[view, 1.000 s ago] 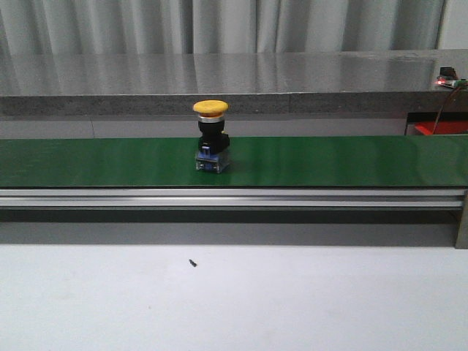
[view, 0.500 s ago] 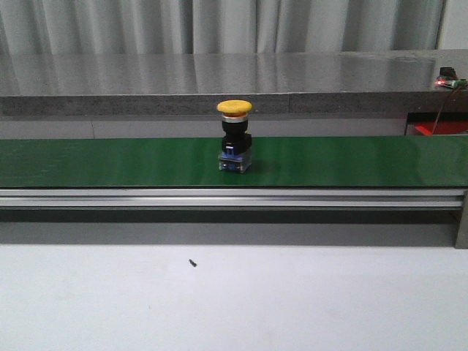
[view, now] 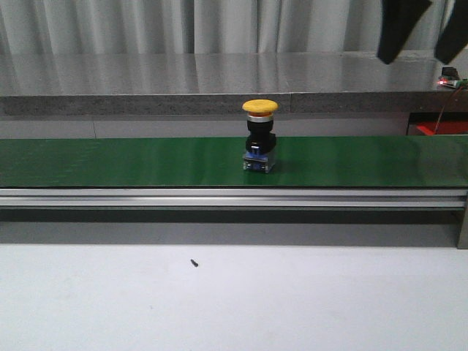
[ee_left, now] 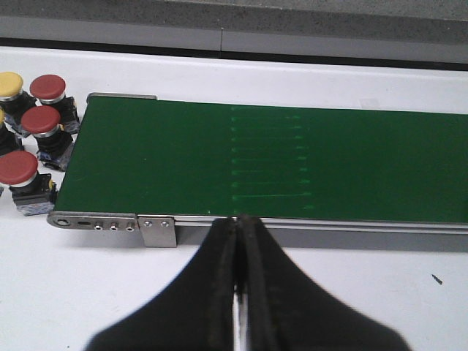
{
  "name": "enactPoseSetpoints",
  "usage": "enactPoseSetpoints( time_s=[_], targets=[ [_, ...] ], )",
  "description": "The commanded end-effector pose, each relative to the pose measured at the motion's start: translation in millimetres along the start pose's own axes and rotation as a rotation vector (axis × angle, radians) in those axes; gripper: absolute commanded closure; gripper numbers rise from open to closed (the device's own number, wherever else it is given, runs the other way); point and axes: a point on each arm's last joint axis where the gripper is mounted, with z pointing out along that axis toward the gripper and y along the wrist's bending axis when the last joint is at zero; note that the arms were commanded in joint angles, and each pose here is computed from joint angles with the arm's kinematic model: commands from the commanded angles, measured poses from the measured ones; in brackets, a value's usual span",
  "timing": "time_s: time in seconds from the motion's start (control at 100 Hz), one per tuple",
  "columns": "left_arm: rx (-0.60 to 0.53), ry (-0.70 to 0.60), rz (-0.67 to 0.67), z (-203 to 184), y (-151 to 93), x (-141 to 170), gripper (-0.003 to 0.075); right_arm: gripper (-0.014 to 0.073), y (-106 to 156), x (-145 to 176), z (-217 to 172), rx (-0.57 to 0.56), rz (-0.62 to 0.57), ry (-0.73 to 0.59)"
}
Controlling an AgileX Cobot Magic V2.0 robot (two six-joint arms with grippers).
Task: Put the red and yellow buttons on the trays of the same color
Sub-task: 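Lower the right gripper onto the yellow button on the belt and grasp it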
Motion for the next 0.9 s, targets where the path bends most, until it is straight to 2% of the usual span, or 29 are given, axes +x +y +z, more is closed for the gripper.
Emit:
enactPoseSetpoints(
  time_s=[0.0,0.17,0.36,0.55,0.89],
  targets=[
    [0.008,-0.095,-0.005,-6,-2,-13,0.0740,0.0021,31,-3,-27,-0.043,-0.080,-0.098],
    [0.008,-0.095,-0.005,-6,-2,-13,0.0740,0.0021,76,-2,-21,-0.101,-0.185,-0.080],
    [0.008,-0.095,-0.005,-6,-2,-13,0.0740,0.0021,100,-5,-8,-0.129,-0.241,-0.040],
    [0.008,-0.095,-0.005,-6,-2,-13,0.0740,0.0021,105,-11,5,-0.129,-0.251,-0.009],
    [0.008,-0.095,-0.005,-6,-2,-13,0.0740,0.0021,99,-11,52,-0.066,-0.270,0.099]
  ],
)
